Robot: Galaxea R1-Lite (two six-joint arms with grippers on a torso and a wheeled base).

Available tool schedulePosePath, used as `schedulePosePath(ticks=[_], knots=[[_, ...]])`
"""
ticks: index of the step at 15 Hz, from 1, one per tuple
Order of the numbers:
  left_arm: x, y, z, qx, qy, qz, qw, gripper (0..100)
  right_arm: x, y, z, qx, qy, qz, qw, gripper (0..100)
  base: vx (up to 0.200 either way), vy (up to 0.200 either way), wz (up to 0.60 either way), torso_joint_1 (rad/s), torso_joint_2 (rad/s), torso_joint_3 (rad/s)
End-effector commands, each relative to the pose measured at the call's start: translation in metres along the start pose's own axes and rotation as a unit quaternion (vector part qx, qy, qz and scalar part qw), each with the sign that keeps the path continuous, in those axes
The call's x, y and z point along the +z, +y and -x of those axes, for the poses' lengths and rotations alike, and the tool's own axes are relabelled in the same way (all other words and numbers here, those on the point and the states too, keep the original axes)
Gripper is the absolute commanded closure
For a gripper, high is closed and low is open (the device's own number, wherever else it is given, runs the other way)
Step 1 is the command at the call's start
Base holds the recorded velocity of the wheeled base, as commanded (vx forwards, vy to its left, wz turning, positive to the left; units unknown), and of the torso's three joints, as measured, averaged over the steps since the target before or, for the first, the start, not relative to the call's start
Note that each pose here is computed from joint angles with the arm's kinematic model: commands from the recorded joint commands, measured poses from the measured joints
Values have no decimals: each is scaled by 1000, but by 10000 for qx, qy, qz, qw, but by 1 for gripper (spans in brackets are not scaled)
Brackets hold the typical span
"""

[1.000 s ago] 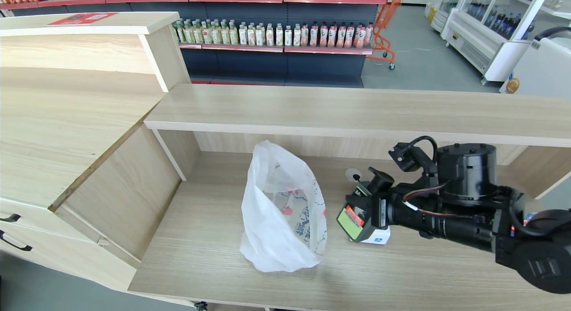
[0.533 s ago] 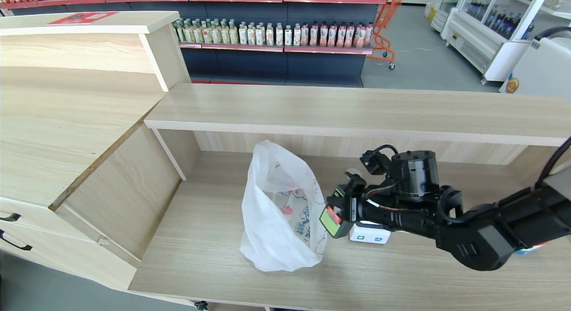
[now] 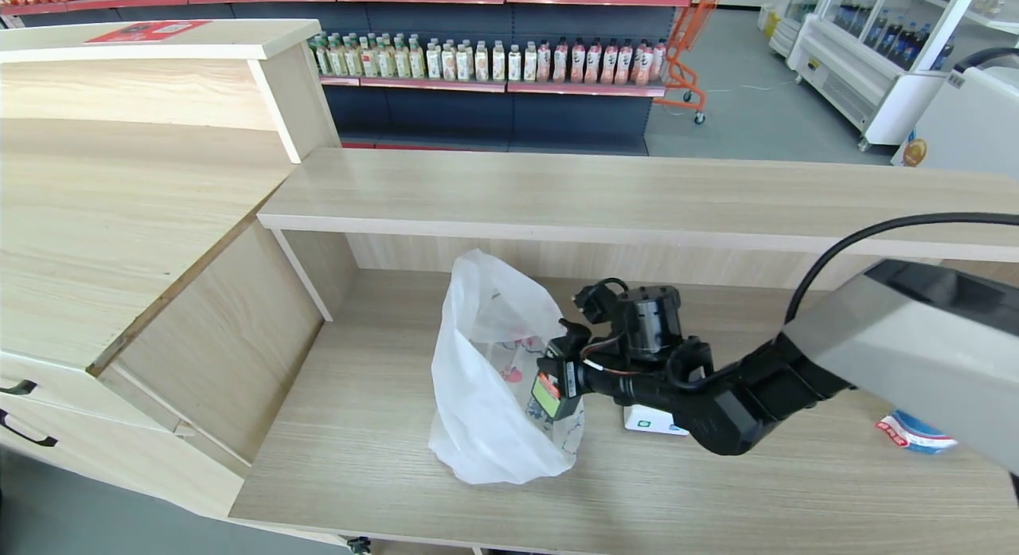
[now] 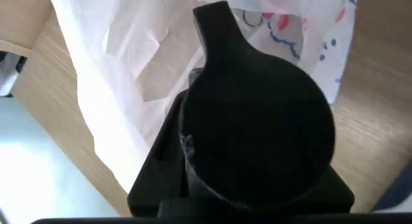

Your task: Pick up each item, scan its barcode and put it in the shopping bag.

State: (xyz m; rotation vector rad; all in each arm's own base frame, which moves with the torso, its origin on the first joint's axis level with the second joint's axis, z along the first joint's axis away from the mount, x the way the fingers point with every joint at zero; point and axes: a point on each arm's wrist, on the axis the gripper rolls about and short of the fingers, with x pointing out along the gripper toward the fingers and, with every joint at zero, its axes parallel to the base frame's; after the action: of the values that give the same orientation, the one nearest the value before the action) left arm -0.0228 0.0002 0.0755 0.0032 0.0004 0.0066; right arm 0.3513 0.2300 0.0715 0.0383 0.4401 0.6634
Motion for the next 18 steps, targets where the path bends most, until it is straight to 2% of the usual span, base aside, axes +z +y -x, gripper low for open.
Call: schedulePosePath(ticks=[1, 5, 9, 10, 13, 15, 18], knots=[[0, 0, 0, 5, -2, 1, 10000, 0, -18, 6, -42, 122, 58, 725, 9973, 100, 0, 0, 0, 0, 0, 0], [0, 0, 0, 5, -2, 8, 10000, 0, -23, 2, -61, 132, -63, 1860, 9824, 100, 0, 0, 0, 0, 0, 0], [0, 0, 0, -2, -2, 1, 10000, 0, -26, 3, -69, 138, -224, 1981, 9798, 100, 0, 0, 0, 0, 0, 0], [0, 0, 0, -2, -2, 1, 10000, 0, -25, 2, -69, 130, -239, 1949, 9804, 0, 0, 0, 0, 0, 0, 0], [0, 0, 0, 5, -2, 1, 10000, 0, -15, 1, -62, 127, -341, 1528, 9876, 0, 0, 0, 0, 0, 0, 0], [0, 0, 0, -2, -2, 1, 10000, 0, 3, -2, -36, 114, -402, 255, 9988, 0, 0, 0, 0, 0, 0, 0], [0, 0, 0, -2, -2, 1, 10000, 0, 29, -13, 5, 22, -354, -1296, 9909, 0, 0, 0, 0, 0, 0, 0]])
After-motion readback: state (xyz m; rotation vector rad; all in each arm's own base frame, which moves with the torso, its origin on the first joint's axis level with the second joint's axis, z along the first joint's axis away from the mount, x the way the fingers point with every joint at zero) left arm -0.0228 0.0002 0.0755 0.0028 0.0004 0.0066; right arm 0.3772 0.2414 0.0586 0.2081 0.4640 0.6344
